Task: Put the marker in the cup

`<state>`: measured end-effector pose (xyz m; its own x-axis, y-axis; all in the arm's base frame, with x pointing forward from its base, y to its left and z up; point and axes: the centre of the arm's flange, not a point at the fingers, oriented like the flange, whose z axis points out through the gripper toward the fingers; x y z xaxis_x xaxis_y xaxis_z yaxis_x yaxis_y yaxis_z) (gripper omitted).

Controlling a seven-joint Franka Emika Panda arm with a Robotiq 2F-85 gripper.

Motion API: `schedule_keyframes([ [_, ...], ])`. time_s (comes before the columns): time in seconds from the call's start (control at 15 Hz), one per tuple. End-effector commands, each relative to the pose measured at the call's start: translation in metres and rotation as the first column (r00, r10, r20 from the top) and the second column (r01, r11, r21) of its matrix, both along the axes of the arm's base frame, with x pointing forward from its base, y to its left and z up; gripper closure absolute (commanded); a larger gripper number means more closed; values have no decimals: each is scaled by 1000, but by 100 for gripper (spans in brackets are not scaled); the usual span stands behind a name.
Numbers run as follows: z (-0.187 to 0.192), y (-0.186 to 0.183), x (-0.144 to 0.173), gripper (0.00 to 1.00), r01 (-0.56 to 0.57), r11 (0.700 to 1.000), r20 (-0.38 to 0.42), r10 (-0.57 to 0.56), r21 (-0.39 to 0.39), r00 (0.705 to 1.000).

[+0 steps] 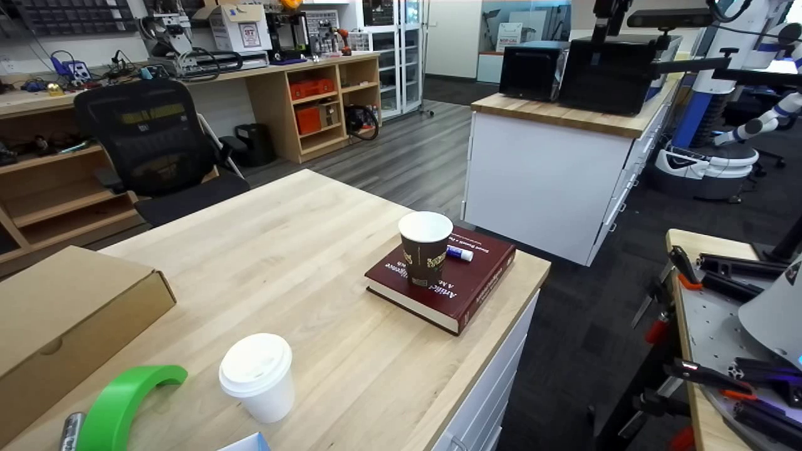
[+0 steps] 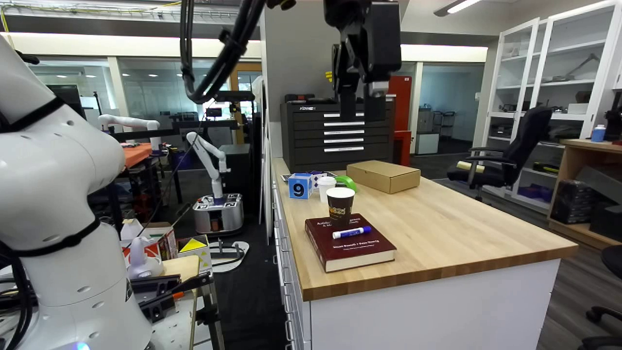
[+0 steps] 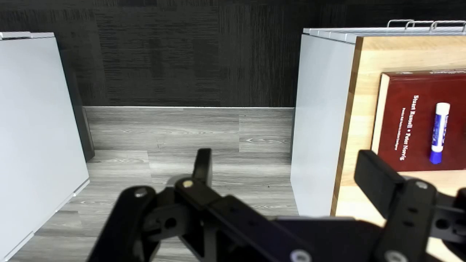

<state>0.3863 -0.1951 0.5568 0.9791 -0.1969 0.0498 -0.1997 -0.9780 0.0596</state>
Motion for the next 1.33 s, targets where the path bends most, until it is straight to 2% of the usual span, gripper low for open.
schedule_keyframes([
  [0.0, 0, 0, 0, 0, 0, 1000, 0, 0, 0, 1000],
  [0.73, -1, 2, 2, 0, -4, 1000, -3, 4, -2, 1000],
  [1.27, -8, 32, 19, 0, -41, 999, -23, 41, -2, 999],
])
